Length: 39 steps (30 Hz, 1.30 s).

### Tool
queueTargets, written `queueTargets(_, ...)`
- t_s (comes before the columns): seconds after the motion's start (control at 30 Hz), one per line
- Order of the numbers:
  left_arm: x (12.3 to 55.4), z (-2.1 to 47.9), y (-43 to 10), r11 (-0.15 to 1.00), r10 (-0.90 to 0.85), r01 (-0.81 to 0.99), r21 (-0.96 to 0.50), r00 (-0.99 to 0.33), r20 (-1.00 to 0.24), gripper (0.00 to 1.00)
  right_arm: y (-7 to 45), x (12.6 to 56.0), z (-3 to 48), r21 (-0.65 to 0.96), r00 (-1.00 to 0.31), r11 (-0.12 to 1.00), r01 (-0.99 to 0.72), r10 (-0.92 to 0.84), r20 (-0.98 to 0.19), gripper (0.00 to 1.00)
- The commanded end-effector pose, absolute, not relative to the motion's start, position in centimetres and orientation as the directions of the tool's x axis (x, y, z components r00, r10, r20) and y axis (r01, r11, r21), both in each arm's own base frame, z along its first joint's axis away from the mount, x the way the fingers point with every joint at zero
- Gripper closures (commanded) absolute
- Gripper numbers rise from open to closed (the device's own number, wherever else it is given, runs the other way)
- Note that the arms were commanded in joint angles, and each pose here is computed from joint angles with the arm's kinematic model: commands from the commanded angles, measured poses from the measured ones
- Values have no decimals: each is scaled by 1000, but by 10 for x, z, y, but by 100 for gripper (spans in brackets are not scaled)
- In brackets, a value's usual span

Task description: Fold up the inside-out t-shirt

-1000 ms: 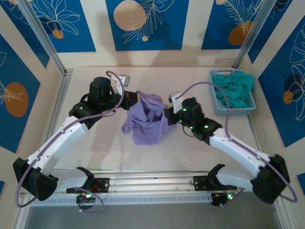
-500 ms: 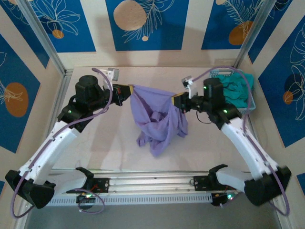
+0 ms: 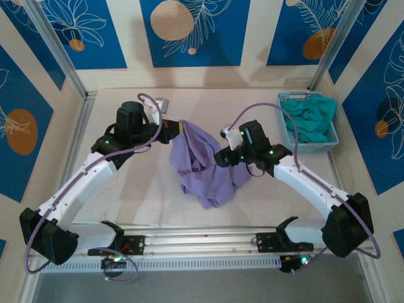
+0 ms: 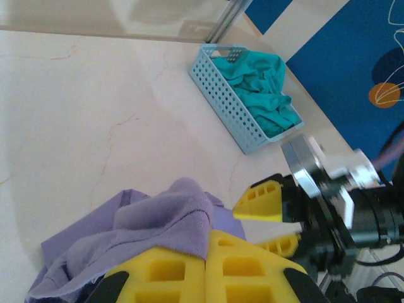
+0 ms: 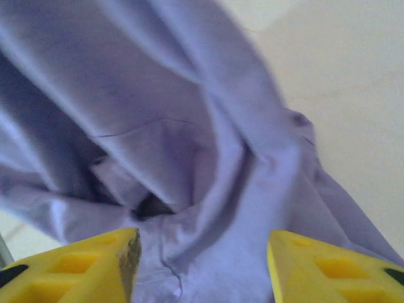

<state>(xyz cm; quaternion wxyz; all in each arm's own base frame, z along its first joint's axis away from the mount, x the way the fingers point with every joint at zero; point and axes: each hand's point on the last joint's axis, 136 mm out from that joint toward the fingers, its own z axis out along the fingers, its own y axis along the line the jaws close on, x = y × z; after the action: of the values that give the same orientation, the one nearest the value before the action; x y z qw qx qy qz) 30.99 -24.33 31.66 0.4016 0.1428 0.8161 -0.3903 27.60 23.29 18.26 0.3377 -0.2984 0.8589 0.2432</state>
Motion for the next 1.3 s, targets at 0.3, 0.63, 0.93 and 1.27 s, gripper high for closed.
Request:
queueTargets(0.3,309,326,-244,630,-94,568,-530,-621,-778,100,302,286,172,159,-406,528,-834,-392,-826,44)
queueTargets(0.63,333,312,-220,756,-113,476,-448,-580,-807,100,300,279,208,338,-508,477,-811,-292,-810,100)
queueTargets(0.93,394,239,-179,952,-29,234,-197,-573,-819,99,298,254,276,666,-712,278,-692,-115,-692,100)
queueTargets(1.27,313,243,-189,902,-36,330,-279,-586,-809,37,288,289,261,800,-854,346,-489,-4,-520,100)
